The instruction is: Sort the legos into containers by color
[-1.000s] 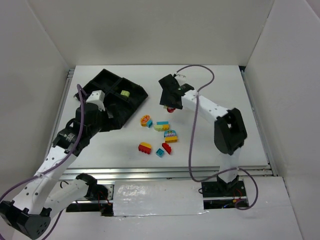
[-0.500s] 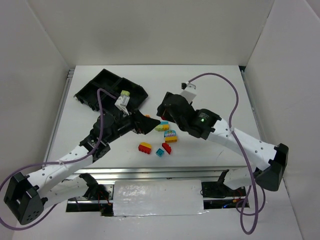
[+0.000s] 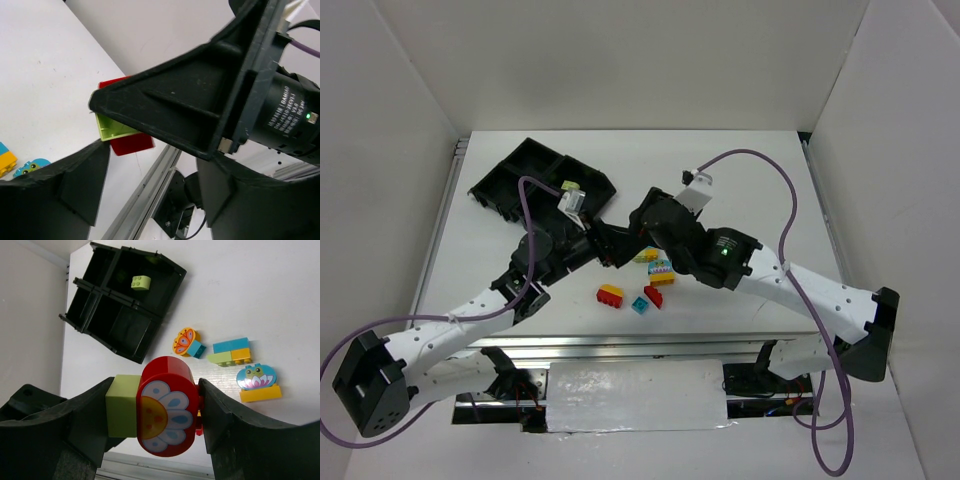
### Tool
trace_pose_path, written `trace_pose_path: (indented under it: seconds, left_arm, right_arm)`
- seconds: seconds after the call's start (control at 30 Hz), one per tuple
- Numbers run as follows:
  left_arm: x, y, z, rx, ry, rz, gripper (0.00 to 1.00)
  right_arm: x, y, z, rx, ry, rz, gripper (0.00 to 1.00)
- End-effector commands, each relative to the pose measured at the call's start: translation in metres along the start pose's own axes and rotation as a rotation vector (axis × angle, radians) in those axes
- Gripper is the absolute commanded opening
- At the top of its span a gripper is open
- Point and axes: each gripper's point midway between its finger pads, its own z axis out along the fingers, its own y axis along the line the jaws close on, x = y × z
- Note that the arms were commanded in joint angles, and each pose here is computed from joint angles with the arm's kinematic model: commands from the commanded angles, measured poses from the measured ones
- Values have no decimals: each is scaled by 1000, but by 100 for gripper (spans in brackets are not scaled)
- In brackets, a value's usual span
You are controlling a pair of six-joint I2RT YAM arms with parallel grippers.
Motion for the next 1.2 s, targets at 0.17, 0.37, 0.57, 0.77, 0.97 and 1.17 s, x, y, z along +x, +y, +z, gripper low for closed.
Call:
trace_pose_path:
  seconds: [0.17, 0.37, 0.57, 0.77, 0.97, 1.17]
  left_arm:
    - [-34, -1, -3, -46, -127, 95, 75]
    - [-33, 9, -8, -89, -133, 118, 99]
    - [-28, 16, -11, -115, -122, 127, 100]
    - [-27, 17, -13, -120, -119, 120, 97]
    - [-20, 23, -18, -138, -99, 131, 100]
    - [-3, 24, -28, -111, -45, 147, 99]
  right_arm:
    - [-6, 43, -33, -185, 15, 110, 0]
    - [-15, 49, -42, -224, 6, 119, 0]
    - [-19, 38, -37, -172, -22, 108, 0]
    - [-17, 40, -42, -206, -11, 121, 0]
    - [-27, 29, -40, -154, -52, 96, 0]
    - [-35, 16, -25, -64, -89, 50, 0]
